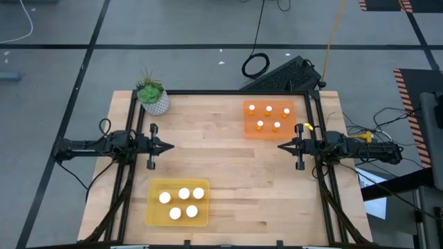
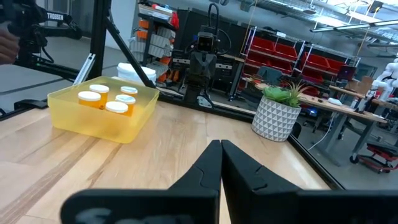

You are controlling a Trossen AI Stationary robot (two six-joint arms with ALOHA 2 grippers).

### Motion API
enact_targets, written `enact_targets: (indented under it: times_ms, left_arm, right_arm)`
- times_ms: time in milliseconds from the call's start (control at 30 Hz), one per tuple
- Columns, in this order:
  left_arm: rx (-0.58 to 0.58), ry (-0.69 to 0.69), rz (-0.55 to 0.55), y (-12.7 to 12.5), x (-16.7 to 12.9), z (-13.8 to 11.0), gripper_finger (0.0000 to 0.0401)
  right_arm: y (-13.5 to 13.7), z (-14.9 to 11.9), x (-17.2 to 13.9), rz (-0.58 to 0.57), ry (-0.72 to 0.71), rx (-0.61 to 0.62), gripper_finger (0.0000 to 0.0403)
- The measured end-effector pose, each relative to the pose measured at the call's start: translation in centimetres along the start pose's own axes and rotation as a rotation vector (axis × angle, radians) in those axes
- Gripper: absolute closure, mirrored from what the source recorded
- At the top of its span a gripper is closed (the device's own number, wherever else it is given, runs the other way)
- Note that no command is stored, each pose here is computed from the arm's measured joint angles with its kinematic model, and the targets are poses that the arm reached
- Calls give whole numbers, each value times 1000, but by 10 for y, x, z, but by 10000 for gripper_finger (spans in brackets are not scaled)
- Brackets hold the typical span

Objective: Pick and place medicine bottles into bin by pill shape (circle, oval)
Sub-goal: Return to Home Position

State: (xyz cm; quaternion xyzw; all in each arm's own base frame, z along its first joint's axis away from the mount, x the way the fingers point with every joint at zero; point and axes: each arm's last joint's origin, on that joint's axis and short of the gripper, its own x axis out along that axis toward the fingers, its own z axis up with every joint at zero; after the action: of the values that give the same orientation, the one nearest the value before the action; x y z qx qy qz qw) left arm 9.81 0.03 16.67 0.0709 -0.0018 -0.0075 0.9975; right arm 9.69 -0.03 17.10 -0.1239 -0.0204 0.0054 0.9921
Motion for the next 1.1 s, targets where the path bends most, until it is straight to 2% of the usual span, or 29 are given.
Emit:
enact_targets:
  times_ms: [367, 1100]
  left_arm:
    - [-22, 0, 6, 0, 0, 0, 365]
    - [-23, 0, 9, 0, 0, 0, 366]
  right_arm:
    - [0, 0, 0, 1, -1, 0, 403]
    - [0, 0, 0, 0, 0, 0, 403]
